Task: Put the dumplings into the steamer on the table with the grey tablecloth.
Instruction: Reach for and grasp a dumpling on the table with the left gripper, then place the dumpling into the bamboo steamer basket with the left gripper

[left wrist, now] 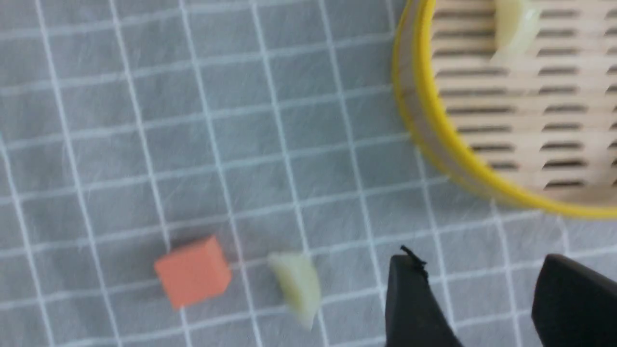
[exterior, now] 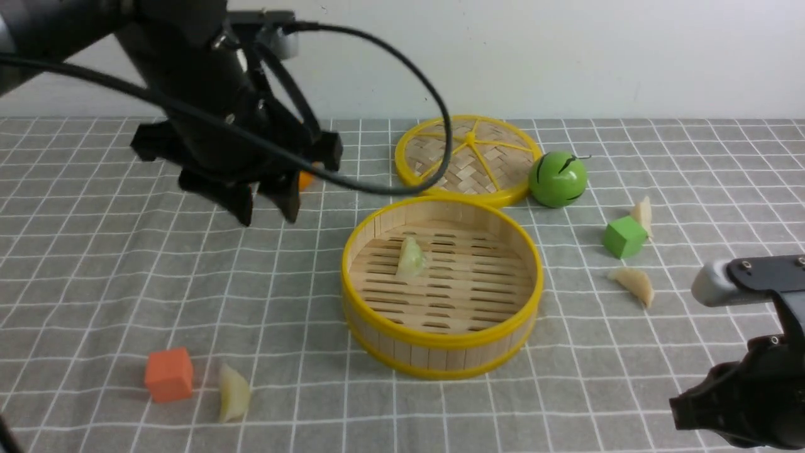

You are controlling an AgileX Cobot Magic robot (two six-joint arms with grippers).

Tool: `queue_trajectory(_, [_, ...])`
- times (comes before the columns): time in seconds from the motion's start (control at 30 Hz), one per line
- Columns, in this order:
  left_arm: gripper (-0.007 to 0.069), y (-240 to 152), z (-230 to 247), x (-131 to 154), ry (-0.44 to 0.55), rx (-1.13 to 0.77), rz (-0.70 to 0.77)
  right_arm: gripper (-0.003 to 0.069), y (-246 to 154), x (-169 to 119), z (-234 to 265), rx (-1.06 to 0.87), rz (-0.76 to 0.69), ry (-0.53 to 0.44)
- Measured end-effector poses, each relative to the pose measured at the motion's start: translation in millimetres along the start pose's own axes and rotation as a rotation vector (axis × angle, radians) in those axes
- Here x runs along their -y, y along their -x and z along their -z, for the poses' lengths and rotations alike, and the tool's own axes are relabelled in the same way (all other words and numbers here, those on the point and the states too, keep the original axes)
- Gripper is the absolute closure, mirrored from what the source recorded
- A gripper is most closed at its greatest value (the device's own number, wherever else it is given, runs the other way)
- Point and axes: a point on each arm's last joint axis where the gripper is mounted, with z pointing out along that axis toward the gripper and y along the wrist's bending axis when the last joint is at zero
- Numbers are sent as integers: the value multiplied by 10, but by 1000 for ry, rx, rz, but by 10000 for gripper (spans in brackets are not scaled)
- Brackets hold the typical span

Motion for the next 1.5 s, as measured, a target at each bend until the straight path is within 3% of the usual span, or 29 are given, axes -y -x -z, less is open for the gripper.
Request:
queue_trajectory(0.27, [302,-684,-694,-181,-40,85,125,618,-36,-55,2,-40,-15,60])
queue_trajectory(0.43, [303,-717,-1042,-208,-24,122,184,617,-40,-78,4,-43,24,87])
queue_trajectory(0.63, [303,-797,-1408,-272,90,-3,202,617,-45,-86,5,-47,47,95])
queue_trajectory(0.8, [326,-853,-1621,-287,126,-70,196,610,-47,-87,5,-49,51,97])
queue_trajectory(0.9, [370,-854,-1646,-288,131,-76,194,607,-47,-87,5,-49,52,97])
queue_trajectory(1.1, [370,-830,-1534,-287,121,-53,156,599,-42,-87,5,-43,53,97])
queue_trajectory(1.3, [371,-619,-889,-137,-48,142,165,596,-31,-89,5,-32,46,99])
queue_trajectory(1.37, [372,-500,-682,52,-172,241,162,593,-16,-96,5,-16,33,106])
queue_trajectory(1.5, [372,-367,-635,399,-313,334,83,588,-10,-104,6,-10,18,114])
